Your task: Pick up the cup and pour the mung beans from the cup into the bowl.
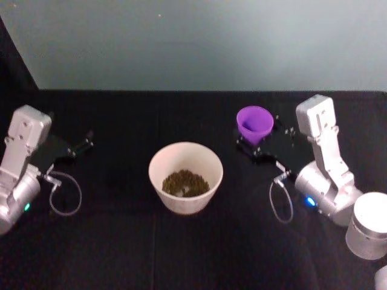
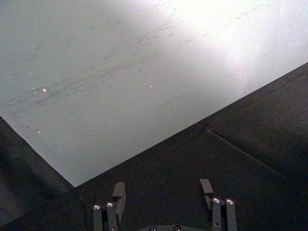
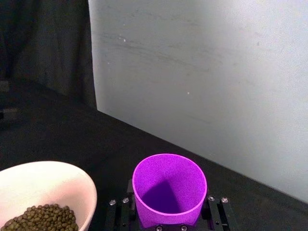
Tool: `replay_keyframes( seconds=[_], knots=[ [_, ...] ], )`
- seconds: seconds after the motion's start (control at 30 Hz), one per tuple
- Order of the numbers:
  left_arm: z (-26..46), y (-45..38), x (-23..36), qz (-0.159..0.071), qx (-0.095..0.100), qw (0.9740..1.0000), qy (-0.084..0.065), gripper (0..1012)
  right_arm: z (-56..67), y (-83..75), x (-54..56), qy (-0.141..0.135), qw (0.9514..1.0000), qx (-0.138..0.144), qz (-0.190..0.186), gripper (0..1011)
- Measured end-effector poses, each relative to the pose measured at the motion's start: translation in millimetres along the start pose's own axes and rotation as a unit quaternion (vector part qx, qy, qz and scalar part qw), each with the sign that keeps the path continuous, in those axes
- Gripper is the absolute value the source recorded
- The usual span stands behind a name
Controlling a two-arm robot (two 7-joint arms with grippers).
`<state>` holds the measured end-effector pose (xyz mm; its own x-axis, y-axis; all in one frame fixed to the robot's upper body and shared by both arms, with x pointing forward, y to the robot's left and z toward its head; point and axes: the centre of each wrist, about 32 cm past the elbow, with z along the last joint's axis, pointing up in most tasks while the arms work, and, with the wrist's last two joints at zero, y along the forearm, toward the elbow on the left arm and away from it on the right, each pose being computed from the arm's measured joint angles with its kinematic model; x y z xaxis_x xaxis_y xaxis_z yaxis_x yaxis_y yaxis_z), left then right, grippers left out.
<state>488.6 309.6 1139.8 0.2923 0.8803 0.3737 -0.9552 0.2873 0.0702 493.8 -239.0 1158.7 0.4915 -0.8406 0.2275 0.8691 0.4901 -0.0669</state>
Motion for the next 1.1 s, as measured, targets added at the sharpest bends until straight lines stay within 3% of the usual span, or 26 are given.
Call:
replay_keyframes(
  seconds=[0.23,0.37,0.73,1.1],
  knots=[
    [0.0,0.0,0.0,0.0,0.0,1.0,0.0,1000,-21.3,14.5,10.4,0.057,0.9983,-0.004,0.012,731],
    [0.0,0.0,0.0,0.0,0.0,1.0,0.0,1000,-28.8,17.8,13.5,0.073,0.9972,-0.006,0.013,731],
    [0.0,0.0,0.0,0.0,0.0,1.0,0.0,1000,-46.2,23.8,14.7,0.093,0.9954,0.002,0.02,731],
    [0.0,0.0,0.0,0.0,0.0,1.0,0.0,1000,-51.7,29.0,12.7,0.094,0.9951,-0.006,0.028,731]
  ],
)
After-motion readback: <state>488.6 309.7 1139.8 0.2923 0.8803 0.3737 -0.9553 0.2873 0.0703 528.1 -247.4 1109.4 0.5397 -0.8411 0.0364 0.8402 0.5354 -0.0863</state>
